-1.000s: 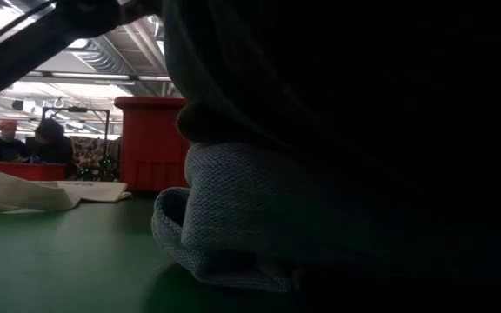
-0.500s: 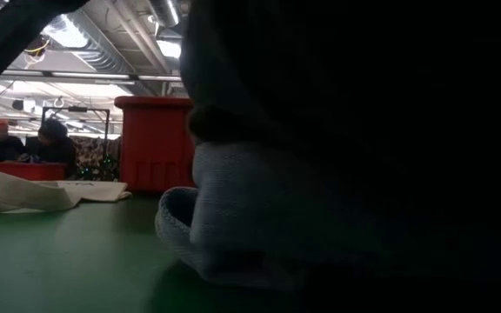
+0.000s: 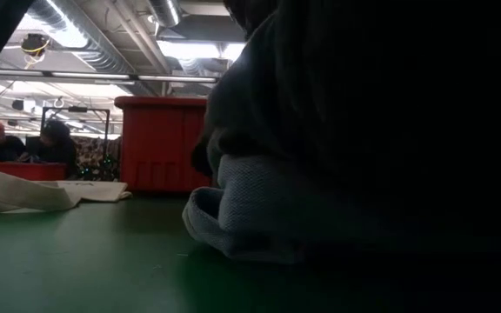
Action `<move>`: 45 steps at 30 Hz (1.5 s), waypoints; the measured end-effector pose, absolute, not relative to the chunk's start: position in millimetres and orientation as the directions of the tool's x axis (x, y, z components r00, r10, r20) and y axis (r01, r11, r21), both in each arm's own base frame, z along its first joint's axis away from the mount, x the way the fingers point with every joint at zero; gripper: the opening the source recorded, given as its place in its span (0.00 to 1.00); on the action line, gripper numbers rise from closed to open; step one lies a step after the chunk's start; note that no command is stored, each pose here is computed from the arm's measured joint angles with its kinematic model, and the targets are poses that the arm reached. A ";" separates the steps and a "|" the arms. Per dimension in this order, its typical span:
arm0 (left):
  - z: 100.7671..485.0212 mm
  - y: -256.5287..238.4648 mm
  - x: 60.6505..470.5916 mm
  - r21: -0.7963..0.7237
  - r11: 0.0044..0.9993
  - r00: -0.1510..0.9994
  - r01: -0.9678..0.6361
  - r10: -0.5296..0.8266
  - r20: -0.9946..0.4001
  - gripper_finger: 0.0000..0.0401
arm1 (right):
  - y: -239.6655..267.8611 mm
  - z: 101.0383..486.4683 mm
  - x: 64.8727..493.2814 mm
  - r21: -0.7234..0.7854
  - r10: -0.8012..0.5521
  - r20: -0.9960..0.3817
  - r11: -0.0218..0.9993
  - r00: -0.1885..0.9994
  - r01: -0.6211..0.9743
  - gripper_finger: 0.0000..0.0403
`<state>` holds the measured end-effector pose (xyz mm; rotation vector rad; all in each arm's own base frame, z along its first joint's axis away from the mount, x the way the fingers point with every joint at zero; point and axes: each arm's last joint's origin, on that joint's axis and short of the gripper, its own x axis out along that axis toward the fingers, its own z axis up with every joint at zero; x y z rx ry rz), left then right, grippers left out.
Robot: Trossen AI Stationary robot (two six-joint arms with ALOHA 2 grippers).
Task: Fold Laundry from Bin
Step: Fold the dark blue jeans
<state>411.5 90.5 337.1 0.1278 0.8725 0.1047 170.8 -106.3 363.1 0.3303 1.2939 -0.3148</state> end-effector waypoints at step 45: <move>383.5 -46.3 387.0 0.177 0.972 0.739 0.153 0.006 -0.674 0.05 | 2.1 418.2 182.2 0.169 0.132 -0.910 0.984 0.392 0.061 0.03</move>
